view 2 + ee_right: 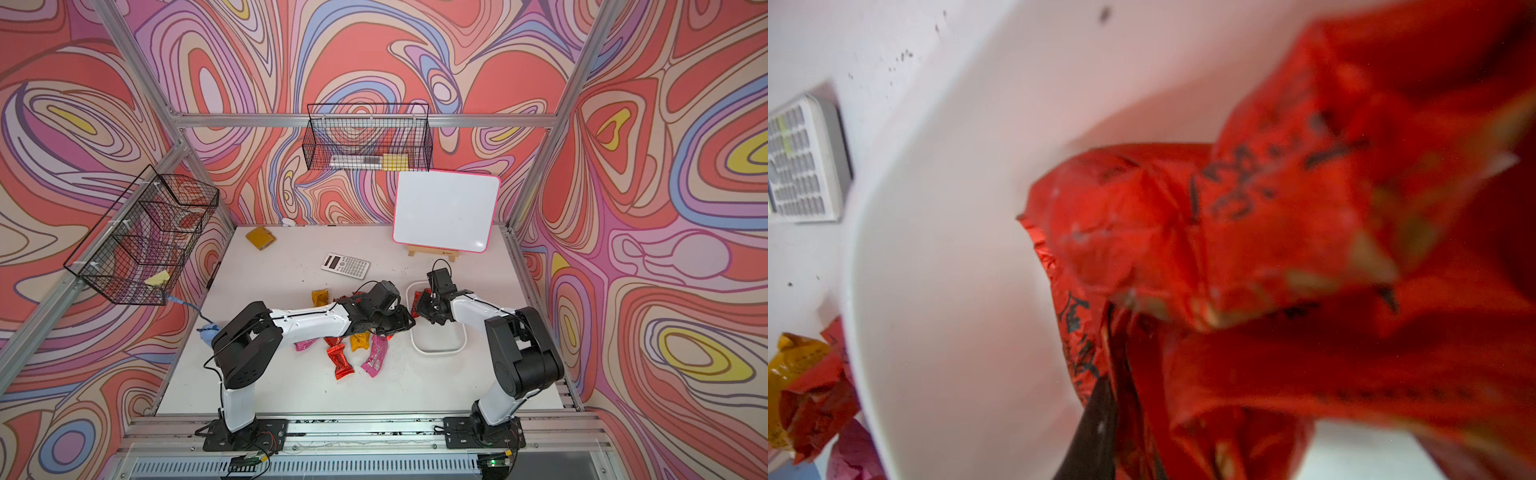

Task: Take the tea bags out of the storage box
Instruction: Pick up the tea bag from the storage box, then move the storage box to the center of the board.

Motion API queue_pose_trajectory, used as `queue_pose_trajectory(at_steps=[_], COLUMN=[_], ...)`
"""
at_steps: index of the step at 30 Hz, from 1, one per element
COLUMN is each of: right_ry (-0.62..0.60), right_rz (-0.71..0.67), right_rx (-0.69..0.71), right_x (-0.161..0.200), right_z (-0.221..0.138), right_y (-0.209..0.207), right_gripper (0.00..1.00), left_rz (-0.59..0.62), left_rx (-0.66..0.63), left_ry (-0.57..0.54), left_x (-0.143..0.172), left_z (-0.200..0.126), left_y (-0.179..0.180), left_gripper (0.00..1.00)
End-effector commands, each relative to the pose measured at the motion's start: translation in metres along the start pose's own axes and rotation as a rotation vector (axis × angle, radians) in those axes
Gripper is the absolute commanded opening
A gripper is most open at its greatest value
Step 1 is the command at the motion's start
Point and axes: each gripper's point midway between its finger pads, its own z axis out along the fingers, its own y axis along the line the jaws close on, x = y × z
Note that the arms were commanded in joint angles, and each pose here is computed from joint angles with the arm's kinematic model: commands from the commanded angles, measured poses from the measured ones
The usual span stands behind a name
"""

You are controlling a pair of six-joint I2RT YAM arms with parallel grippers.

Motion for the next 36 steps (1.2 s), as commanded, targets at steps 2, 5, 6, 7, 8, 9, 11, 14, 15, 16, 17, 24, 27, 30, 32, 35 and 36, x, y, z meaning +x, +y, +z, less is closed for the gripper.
queue_pose_trajectory(at_steps=[2, 5, 6, 7, 8, 9, 11, 14, 15, 16, 17, 24, 27, 30, 32, 35, 36], right_ry=[0.000, 0.004, 0.004, 0.002, 0.000, -0.003, -0.006, -0.019, -0.028, -0.036, -0.044, -0.133, -0.161, -0.184, -0.193, -0.201, -0.203], right_rz=[0.009, 0.019, 0.022, 0.025, 0.024, 0.023, 0.019, 0.013, 0.013, 0.015, 0.013, 0.007, -0.011, -0.031, -0.045, -0.059, -0.064], right_rx=[-0.012, -0.016, -0.019, -0.019, -0.021, -0.023, -0.029, -0.011, 0.002, 0.015, 0.023, 0.088, 0.107, 0.118, 0.124, 0.115, 0.110], right_x=[0.009, 0.017, 0.021, 0.023, 0.026, 0.028, 0.033, 0.038, 0.039, 0.040, 0.042, 0.044, 0.043, 0.041, 0.040, 0.037, 0.036], right_z=[-0.014, -0.024, -0.028, -0.031, -0.036, -0.040, -0.050, -0.065, -0.069, -0.075, -0.082, -0.131, -0.151, -0.168, -0.177, -0.185, -0.187], right_y=[-0.005, -0.010, -0.011, -0.013, -0.014, -0.015, -0.017, -0.024, -0.027, -0.031, -0.034, -0.050, -0.052, -0.052, -0.051, -0.046, -0.044], right_gripper=[0.09, 0.07, 0.07, 0.06, 0.06, 0.06, 0.05, 0.05, 0.05, 0.05, 0.05, 0.05, 0.05, 0.05, 0.05, 0.05, 0.05], left_rz=[0.045, 0.056, 0.064, 0.072, 0.078, 0.083, 0.088, 0.100, 0.104, 0.109, 0.111, 0.154, 0.169, 0.167, 0.165, 0.153, 0.151], left_rx=[-0.002, -0.028, -0.038, -0.044, -0.053, -0.058, -0.066, -0.069, -0.070, -0.071, -0.073, -0.090, -0.090, -0.080, -0.070, -0.062, -0.063], left_ry=[0.006, 0.013, 0.017, 0.016, 0.016, 0.017, 0.018, 0.021, 0.023, 0.026, 0.031, 0.044, 0.049, 0.057, 0.059, 0.041, 0.024], left_x=[0.001, 0.003, 0.004, 0.004, 0.004, 0.005, 0.005, 0.006, 0.007, 0.007, 0.008, 0.007, 0.006, 0.007, 0.008, 0.004, 0.001], left_z=[0.007, 0.008, 0.008, 0.008, 0.007, 0.007, 0.007, 0.008, 0.009, 0.010, 0.011, 0.019, 0.023, 0.029, 0.031, 0.028, 0.025], left_y=[-0.003, 0.000, 0.001, 0.001, 0.002, 0.003, 0.004, 0.002, 0.002, 0.001, 0.001, -0.001, -0.005, -0.011, -0.016, -0.021, -0.022], left_gripper=[0.37, 0.32, 0.30, 0.28, 0.27, 0.25, 0.22, 0.19, 0.18, 0.17, 0.17, 0.12, 0.12, 0.13, 0.18, 0.26, 0.29])
